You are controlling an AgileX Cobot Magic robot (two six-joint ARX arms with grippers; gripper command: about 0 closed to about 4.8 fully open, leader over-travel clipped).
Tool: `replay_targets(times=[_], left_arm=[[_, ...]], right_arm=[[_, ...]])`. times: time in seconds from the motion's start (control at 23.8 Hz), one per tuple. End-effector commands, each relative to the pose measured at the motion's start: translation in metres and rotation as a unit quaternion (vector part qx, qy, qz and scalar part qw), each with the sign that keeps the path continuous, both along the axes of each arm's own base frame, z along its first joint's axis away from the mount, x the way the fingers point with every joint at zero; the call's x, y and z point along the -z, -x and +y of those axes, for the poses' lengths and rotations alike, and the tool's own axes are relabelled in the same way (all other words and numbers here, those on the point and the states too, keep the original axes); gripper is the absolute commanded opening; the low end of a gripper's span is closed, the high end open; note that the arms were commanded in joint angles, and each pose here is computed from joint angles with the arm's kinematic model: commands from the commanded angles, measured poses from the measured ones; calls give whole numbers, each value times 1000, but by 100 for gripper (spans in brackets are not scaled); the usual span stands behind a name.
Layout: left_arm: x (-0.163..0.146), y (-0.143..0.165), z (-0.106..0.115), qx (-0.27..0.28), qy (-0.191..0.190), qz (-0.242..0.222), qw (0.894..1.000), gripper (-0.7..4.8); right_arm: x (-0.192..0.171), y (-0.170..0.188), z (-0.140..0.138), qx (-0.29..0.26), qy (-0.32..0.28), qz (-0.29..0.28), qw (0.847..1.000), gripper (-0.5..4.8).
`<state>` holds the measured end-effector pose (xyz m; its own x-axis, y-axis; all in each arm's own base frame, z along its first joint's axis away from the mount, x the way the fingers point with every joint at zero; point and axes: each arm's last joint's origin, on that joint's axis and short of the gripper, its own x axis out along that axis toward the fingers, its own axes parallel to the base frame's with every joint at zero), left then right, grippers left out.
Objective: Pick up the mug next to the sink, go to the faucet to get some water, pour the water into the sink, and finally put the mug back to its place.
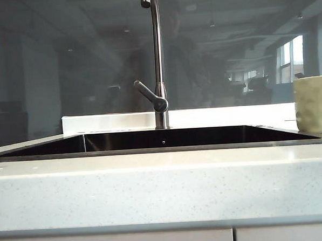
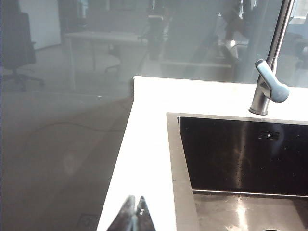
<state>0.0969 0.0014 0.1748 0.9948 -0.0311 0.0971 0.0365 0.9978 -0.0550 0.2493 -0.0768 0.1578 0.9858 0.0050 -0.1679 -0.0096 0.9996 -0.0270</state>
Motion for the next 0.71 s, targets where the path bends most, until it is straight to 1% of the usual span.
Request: replay_targets(times=[0.04, 0.08, 0.13, 0.17, 0.25, 0.38, 0.42, 0.5, 0.55, 0.63, 0.67, 0.71], left_arm=[[-2, 0, 0, 1, 1, -7, 1000, -5], [-2, 0, 0, 1, 1, -7, 1000, -5], [-2, 0, 0, 1, 1, -7, 1000, -5], [-2, 0, 0, 1, 1, -7, 1000, -5], [-2, 0, 0, 1, 1, -7, 1000, -5], [-2, 0, 0, 1, 1, -8, 1000, -5], [-2, 0, 0, 4, 1, -8, 1000, -5], [-2, 0, -1, 16, 15, -8, 1000, -5], [-2, 0, -1, 16, 21, -7, 1000, -5], [-1, 0, -1, 30, 31, -1, 999, -5], [-1, -1, -2, 40, 31, 2, 999, -5], [-1, -2, -2, 42, 31, 1, 999, -5]], right_arm=[[-6, -3, -1, 1, 7, -20, 1000, 102], [-8, -4, -2, 0, 8, -23, 1000, 97], [-9, -5, -2, 0, 8, -25, 1000, 73], [-11, -6, -2, 0, 9, -27, 1000, 28], [-13, -7, -3, 0, 7, -31, 999, 1], [-13, -8, -3, -2, 6, -33, 999, -1], [-14, -8, -2, -1, -8, -36, 999, -1], [-21, -8, 2, -3, -45, -55, 997, -1], [-25, -10, 6, -8, -52, -63, 997, -2], [-42, -21, 17, -33, -73, -81, 993, -2], [-54, -31, 28, -55, -88, -83, 991, -2], [-63, -38, 37, -72, -90, -81, 990, -2]])
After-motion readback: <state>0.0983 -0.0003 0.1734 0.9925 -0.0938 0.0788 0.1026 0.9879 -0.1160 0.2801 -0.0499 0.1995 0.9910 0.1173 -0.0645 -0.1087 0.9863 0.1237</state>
